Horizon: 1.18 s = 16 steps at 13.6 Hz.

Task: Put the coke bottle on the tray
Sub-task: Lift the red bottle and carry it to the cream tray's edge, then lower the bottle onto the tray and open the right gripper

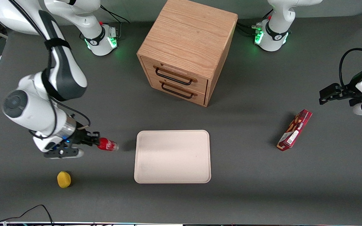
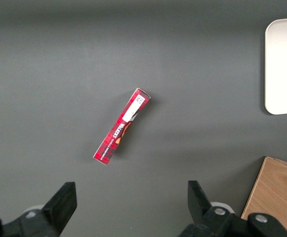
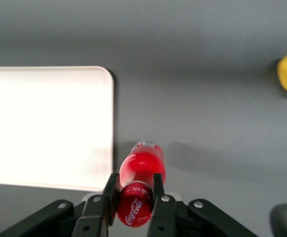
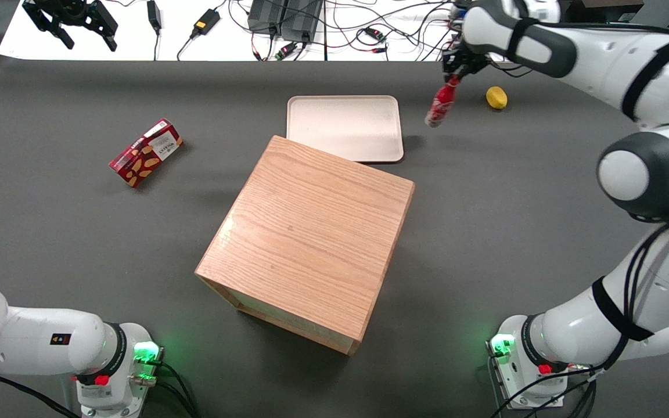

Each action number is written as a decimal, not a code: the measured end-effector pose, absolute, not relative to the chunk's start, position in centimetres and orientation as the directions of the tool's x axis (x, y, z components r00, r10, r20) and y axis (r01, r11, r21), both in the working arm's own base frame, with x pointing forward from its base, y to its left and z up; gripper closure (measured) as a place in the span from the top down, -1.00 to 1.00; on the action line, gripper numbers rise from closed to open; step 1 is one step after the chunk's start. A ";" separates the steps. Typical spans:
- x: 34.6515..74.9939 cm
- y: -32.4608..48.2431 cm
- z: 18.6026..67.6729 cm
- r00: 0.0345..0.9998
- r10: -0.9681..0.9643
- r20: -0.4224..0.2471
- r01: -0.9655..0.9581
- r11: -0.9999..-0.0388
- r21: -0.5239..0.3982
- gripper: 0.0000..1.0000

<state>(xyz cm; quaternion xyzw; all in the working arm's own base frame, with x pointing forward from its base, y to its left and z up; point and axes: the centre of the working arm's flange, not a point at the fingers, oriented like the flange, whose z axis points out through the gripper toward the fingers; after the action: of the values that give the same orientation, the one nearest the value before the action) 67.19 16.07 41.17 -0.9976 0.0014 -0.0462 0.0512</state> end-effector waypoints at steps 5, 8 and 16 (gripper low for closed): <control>70.2 22.5 38.2 0.993 -0.036 0.110 -0.025 -0.995 -0.099 -0.38; 71.0 24.7 37.1 0.990 -0.052 0.130 -0.043 -0.996 -0.072 -0.38; 72.0 28.9 34.1 0.986 -0.095 0.134 -0.085 -0.993 -0.081 -0.38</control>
<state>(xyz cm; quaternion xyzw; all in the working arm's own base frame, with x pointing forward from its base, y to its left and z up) 72.01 28.88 34.10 -0.9959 0.0451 -0.0691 0.0375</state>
